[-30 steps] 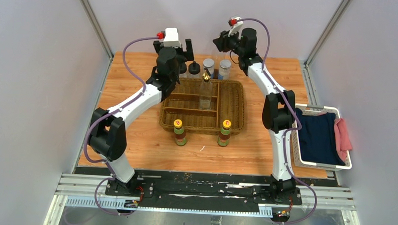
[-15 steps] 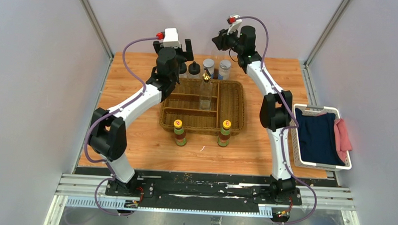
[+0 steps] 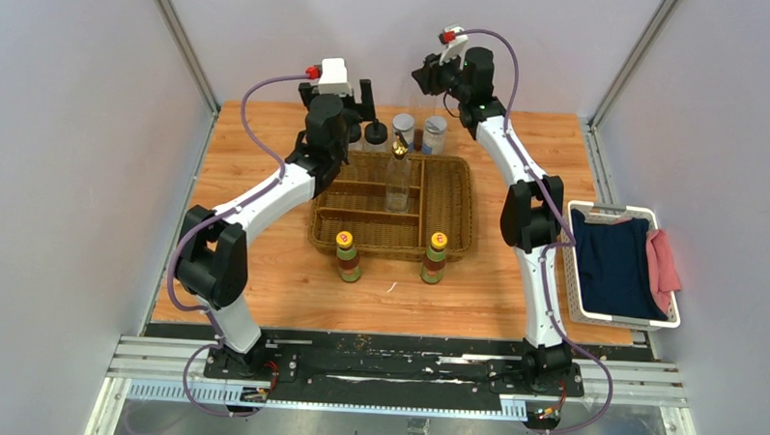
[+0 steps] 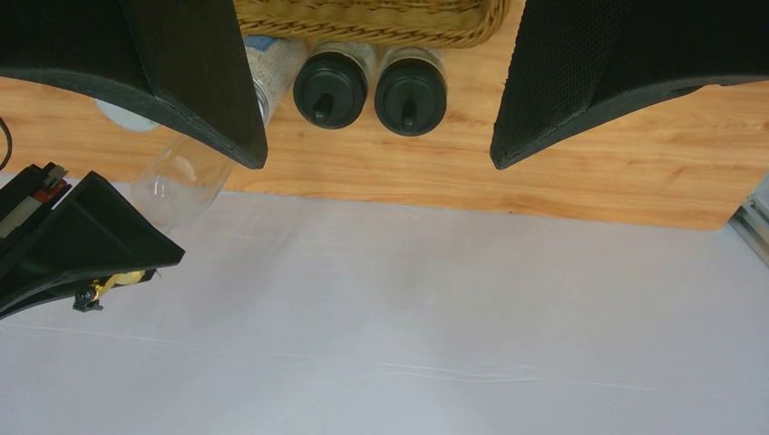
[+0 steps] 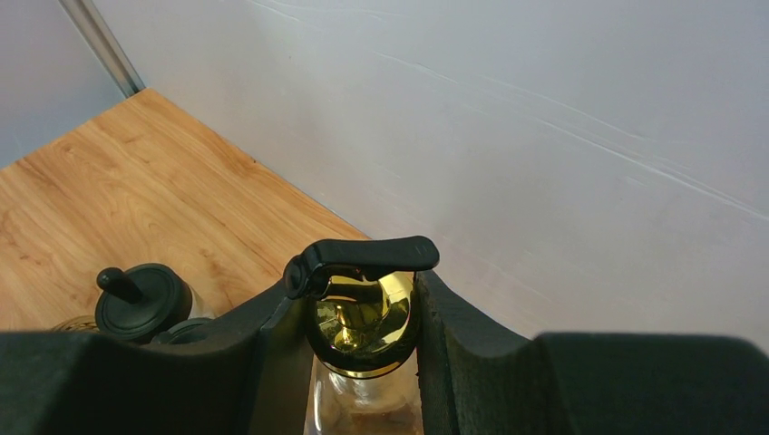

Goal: Organize the condiment bottles
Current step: Pick up the bottle from the center of the board.

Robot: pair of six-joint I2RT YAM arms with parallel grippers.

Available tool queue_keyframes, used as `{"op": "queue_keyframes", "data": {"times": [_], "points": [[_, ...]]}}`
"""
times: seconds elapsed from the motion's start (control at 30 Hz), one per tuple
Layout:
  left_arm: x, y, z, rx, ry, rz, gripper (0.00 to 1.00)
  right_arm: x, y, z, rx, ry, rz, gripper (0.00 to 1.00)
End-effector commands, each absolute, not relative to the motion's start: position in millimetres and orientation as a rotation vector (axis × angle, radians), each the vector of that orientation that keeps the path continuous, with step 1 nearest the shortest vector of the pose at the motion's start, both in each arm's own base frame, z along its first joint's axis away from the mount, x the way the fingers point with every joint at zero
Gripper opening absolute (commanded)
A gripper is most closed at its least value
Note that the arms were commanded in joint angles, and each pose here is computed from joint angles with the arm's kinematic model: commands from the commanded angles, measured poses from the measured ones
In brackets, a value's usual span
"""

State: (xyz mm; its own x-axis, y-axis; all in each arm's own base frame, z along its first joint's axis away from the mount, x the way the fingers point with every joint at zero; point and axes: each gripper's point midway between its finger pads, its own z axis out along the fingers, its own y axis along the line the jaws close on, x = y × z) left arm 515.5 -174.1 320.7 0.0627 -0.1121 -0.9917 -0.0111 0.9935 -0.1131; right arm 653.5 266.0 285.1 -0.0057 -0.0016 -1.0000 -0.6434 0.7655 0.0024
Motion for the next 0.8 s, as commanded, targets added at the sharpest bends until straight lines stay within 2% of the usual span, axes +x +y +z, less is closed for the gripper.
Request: {"op": "queue_keyframes", "data": {"times": [0.0, 0.77], "points": [[520, -170, 313, -0.114, 1.505, -0.074, 1.0, 660, 253, 334, -0.515, 1.374, 0.478, 0.0], [517, -170, 314, -0.103, 1.506, -0.078, 1.0, 673, 186, 365, -0.27, 1.356, 0.194, 0.0]]}}
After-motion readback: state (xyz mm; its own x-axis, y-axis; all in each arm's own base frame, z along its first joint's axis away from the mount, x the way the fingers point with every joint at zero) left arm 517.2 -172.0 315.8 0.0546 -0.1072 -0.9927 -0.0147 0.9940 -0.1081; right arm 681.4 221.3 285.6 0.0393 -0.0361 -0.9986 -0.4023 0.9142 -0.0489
